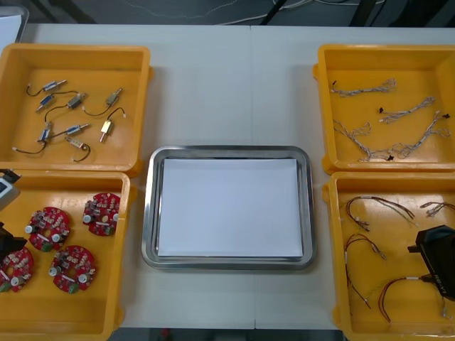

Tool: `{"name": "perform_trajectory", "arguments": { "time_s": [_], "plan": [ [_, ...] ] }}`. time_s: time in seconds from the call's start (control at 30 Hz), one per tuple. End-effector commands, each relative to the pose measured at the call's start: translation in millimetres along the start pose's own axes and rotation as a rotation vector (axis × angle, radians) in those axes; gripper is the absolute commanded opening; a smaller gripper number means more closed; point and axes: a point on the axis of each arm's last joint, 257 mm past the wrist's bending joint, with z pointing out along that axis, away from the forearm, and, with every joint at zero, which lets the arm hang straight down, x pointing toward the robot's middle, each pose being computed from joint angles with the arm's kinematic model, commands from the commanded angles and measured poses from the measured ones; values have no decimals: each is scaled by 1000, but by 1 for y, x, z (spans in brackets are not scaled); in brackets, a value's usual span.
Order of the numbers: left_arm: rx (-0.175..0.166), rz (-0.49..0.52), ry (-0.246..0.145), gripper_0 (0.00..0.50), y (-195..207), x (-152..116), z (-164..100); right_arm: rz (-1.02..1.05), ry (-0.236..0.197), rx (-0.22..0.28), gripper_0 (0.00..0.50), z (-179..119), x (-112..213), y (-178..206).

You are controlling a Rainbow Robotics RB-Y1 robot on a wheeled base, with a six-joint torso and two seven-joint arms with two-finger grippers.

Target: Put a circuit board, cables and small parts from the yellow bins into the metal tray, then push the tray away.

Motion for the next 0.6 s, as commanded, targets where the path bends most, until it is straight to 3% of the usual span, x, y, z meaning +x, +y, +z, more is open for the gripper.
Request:
{"name": "perform_trajectory", "arguments": {
  "time_s": [0.03, 0.37, 0.6],
  "plan": [
    [4, -9, -5, 500, -7, -3, 9, 30, -8, 24, 500, 8, 3, -22],
    [2, -51, 15, 500, -8, 8, 24, 23, -19, 31, 500, 17, 8, -32],
    [-5, -68, -27, 500, -12, 1, 35, 34, -26, 17, 500, 32, 6, -33]
  ]
}}
